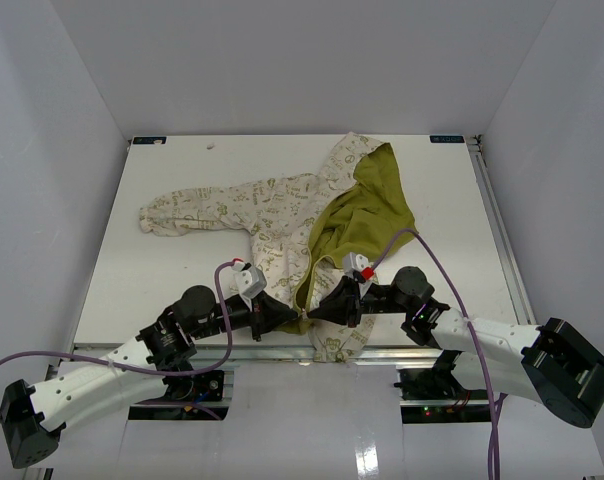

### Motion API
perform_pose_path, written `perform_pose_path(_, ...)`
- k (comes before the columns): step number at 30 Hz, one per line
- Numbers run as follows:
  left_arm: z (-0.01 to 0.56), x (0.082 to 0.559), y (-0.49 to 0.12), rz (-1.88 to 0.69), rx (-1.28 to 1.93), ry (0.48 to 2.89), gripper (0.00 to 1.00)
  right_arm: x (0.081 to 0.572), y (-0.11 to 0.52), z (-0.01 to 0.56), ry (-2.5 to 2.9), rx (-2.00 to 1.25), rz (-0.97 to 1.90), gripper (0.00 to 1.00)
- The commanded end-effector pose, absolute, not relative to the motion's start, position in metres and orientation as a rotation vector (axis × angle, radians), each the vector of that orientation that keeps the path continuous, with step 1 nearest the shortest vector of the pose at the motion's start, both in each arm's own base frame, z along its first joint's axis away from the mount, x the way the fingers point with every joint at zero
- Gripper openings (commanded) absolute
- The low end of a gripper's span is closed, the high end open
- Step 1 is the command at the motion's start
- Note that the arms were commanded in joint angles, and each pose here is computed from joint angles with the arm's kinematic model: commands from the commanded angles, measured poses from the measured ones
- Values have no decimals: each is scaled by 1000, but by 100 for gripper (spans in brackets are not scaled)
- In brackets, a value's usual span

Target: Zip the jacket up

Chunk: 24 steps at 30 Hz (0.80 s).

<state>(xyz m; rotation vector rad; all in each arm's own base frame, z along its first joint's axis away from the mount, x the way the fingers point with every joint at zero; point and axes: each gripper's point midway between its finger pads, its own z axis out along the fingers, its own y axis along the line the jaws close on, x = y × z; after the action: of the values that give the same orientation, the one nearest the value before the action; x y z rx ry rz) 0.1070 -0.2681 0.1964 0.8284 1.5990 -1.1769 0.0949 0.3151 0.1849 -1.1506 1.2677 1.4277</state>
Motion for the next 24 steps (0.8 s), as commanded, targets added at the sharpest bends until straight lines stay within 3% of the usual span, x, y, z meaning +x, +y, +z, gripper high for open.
perform_pose_path(1, 196, 103, -271, -1187, 858, 1584, 0, 99, 319, 218, 1147, -1126, 1416, 8)
perform_pose_path(24, 190, 89, -281, -1238, 939, 1610, 0, 102, 312, 239, 1111, -1088, 1396, 8)
